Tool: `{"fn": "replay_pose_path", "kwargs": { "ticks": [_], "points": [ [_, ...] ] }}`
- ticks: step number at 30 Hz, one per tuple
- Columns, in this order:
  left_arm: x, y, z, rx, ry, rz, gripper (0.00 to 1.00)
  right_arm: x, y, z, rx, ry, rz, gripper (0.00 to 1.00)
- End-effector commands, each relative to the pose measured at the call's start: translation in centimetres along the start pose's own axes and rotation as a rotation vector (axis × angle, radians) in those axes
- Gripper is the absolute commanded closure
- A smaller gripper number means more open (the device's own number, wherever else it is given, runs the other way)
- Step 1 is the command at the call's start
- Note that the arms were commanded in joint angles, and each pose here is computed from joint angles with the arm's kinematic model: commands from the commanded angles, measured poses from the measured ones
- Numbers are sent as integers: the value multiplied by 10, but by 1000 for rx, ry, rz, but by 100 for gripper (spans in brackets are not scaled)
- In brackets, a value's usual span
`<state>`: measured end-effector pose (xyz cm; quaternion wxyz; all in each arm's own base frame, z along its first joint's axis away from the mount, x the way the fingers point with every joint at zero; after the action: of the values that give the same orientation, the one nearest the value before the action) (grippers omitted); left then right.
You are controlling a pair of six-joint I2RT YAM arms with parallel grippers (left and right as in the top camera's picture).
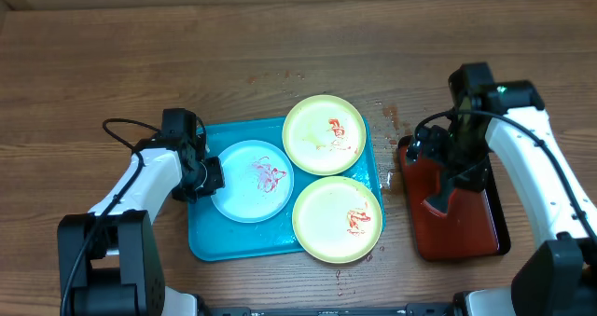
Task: Clean dirty plates on tray and stack at the side
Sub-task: 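Lower the right gripper and grasp the green-pink sponge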
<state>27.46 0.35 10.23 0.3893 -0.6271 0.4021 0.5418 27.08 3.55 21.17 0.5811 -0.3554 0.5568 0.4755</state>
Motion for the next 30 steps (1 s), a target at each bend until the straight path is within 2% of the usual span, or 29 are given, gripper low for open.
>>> {"fn": "replay_pose_path", "kwargs": {
  "ticks": [1, 10, 13, 15, 19, 21, 22, 28, 30],
  "points": [
    [13, 1, 15, -18, -115, -4, 96, 13, 4, -5, 66, 31, 1, 0],
    [14, 1, 14, -16, -95, -3, 96, 18, 1, -6, 103, 34, -22, 0],
    [14, 0, 13, -16, -90, -7, 96, 28, 3, -21, 282, 184, -69, 10],
    [14, 0, 13, -16, -88, -7, 96, 35, 3, -24, 315, 206, -83, 23],
    [14, 0, 13, -16, -88, -7, 96, 45, 1, -25, 338, 191, -107, 25],
    [14, 0, 13, -16, -89, -7, 96, 45, -2, -24, 336, 179, -126, 37],
    [14, 0, 13, -16, -88, -7, 96, 45, -4, -24, 335, 177, -138, 39],
    [14, 0, 13, -16, -88, -7, 96, 59, -9, -27, 383, 175, -200, 39],
    [14, 0, 13, -16, -89, -7, 96, 65, -6, -29, 385, 179, -194, 36]
  ]
}}
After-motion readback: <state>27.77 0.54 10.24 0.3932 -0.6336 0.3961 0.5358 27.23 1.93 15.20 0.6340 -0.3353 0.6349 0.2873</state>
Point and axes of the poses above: each gripper's point midway between its finger pads, its own x axis out along the fingers, its own z axis along the line the jaws close on, y = z × x, the point moved 10 cm from there along -x, back along the fingers, and after that the axes turned 8 degrees about -x, right-handed, at the moved point
